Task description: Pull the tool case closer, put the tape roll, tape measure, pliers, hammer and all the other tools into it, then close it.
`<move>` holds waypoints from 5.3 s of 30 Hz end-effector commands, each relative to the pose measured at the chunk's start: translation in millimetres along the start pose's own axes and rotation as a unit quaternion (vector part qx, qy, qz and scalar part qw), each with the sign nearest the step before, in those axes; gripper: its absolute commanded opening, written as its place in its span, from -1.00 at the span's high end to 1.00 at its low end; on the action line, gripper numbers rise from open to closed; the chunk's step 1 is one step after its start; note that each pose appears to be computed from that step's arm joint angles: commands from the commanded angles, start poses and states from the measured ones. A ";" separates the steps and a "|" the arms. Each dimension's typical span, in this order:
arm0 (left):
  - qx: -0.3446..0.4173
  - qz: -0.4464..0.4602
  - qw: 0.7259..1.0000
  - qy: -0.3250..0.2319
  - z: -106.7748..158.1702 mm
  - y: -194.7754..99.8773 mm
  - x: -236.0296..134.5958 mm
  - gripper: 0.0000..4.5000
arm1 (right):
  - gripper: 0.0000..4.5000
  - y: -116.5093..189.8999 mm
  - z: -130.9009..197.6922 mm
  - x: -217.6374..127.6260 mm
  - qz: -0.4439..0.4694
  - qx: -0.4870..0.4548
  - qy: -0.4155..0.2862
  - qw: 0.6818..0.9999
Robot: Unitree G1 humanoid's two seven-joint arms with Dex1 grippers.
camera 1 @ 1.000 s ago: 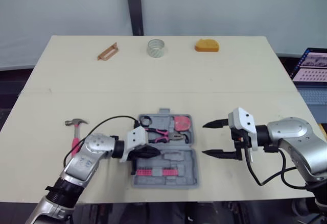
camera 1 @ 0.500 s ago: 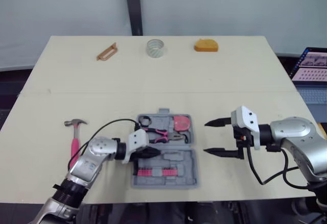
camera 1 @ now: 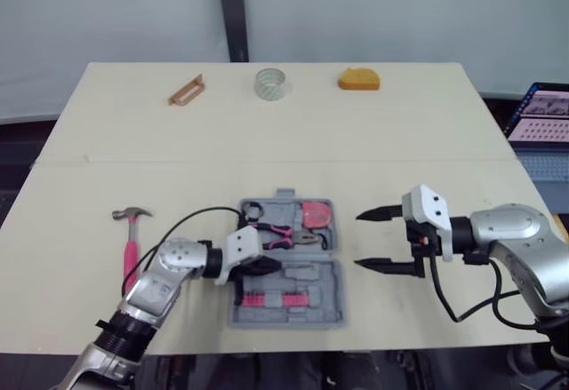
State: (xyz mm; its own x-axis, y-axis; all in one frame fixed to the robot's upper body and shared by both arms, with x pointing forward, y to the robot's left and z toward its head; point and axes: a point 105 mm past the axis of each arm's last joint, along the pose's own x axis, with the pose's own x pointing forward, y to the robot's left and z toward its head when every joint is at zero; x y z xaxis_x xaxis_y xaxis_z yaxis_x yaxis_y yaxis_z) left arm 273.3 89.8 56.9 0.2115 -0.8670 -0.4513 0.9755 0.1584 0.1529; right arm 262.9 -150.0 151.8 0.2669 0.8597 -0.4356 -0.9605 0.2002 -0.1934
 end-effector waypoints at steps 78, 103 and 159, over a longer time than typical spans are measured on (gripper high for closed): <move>-0.265 0.589 0.763 0.010 -95.1 -35.4 -331.7 -0.99 | -1.00 -44.5 -146.1 -168.2 -0.401 0.277 -0.001 0.873; -0.256 0.587 0.768 -0.014 -80.5 -10.8 -286.1 -0.99 | -1.00 -41.2 -123.7 -144.5 -0.380 0.255 -0.042 0.888; -0.366 0.643 0.673 0.033 -129.8 72.2 -177.2 0.00 | -1.00 -25.1 74.2 37.0 0.037 0.007 -0.147 0.988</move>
State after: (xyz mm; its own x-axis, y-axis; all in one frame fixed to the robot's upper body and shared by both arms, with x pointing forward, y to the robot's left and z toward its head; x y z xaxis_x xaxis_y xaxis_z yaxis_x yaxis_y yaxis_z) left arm 317.6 316.8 50.6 0.9120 0.2306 -0.3393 -0.2484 0.9686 -0.0091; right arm 292.2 -90.0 195.4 0.1692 0.9663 -0.1938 -0.9823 0.1492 -0.1137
